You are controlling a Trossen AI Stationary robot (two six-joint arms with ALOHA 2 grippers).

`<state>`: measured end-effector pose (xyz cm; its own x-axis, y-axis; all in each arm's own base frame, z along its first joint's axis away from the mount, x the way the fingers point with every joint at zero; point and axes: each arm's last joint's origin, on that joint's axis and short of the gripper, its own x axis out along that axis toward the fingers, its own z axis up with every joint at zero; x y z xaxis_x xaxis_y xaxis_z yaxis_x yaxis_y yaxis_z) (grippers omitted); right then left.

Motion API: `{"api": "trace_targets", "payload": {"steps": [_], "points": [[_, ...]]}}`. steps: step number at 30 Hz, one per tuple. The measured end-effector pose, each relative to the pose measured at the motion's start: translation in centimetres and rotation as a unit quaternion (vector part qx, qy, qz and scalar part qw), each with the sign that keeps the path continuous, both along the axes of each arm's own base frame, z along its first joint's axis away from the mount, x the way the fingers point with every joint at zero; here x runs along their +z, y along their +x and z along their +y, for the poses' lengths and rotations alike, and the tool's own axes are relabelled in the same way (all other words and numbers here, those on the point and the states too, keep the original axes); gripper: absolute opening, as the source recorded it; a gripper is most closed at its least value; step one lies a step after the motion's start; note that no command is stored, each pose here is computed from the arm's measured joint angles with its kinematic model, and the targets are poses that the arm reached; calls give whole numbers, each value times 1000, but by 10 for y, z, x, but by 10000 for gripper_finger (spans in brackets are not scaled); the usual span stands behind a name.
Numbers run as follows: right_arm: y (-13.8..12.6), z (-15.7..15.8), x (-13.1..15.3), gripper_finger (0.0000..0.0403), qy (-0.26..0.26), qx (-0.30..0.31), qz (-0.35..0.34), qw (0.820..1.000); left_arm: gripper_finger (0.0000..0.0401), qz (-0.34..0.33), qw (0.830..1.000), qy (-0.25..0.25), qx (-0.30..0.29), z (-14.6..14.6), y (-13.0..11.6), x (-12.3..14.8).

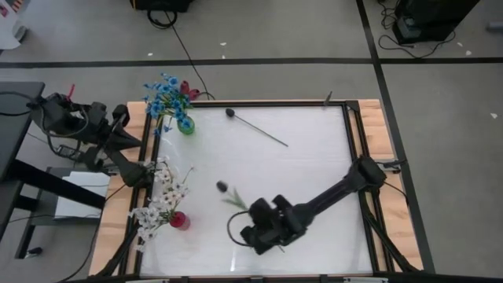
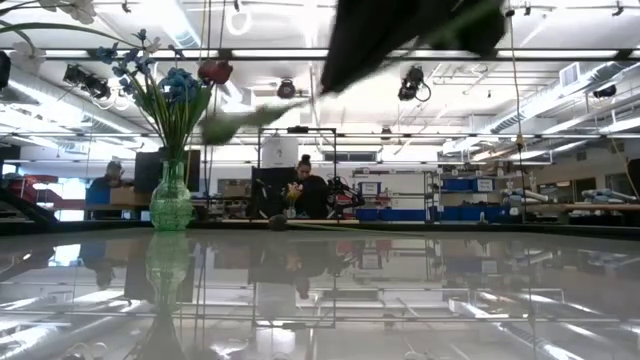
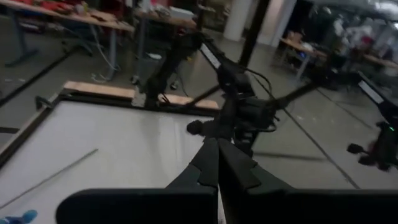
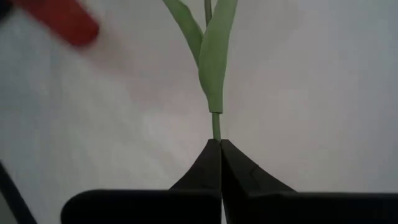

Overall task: Sort flowers into vase by color
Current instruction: Put the bottom black tulip into the red vase

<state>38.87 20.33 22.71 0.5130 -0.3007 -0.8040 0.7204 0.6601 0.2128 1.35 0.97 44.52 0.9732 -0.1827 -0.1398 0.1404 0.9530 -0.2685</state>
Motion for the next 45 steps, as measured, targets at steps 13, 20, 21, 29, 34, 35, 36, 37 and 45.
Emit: {"api": "trace_targets", "payload": {"steps": [13, 20, 21, 29, 34, 35, 36, 37, 45], "points": [[-20, -26, 76, 0, -131, -70, -150, 977, 115, -18, 996, -37, 83, -18, 23, 12], [-2, -45, 110, 0, -172, -41, -222, 959, 200, 0, 993, -3, 122, -53, 60, 12], [1, -48, 117, 0, -178, -35, -236, 955, 205, -2, 992, -2, 126, -57, 65, 13], [17, -69, 168, 0, -227, 28, -353, 908, 210, -16, 985, -15, 171, -70, 94, 17], [25, -82, 183, 0, -240, 92, -404, 878, 210, -17, 979, -14, 205, -72, 115, 16], [26, -85, 184, 0, -238, 107, -410, 874, 210, -18, 978, -7, 206, -73, 121, 16], [28, -88, 184, 0, -234, 120, -416, 871, 210, -21, 979, 1, 201, -74, 126, 16], [29, -91, 185, 0, -230, 129, -421, 868, 210, -26, 981, 9, 194, -76, 132, 17], [33, -103, 188, 0, -217, 153, -445, 856, 198, -66, 982, 28, 173, -81, 150, 24]]}}
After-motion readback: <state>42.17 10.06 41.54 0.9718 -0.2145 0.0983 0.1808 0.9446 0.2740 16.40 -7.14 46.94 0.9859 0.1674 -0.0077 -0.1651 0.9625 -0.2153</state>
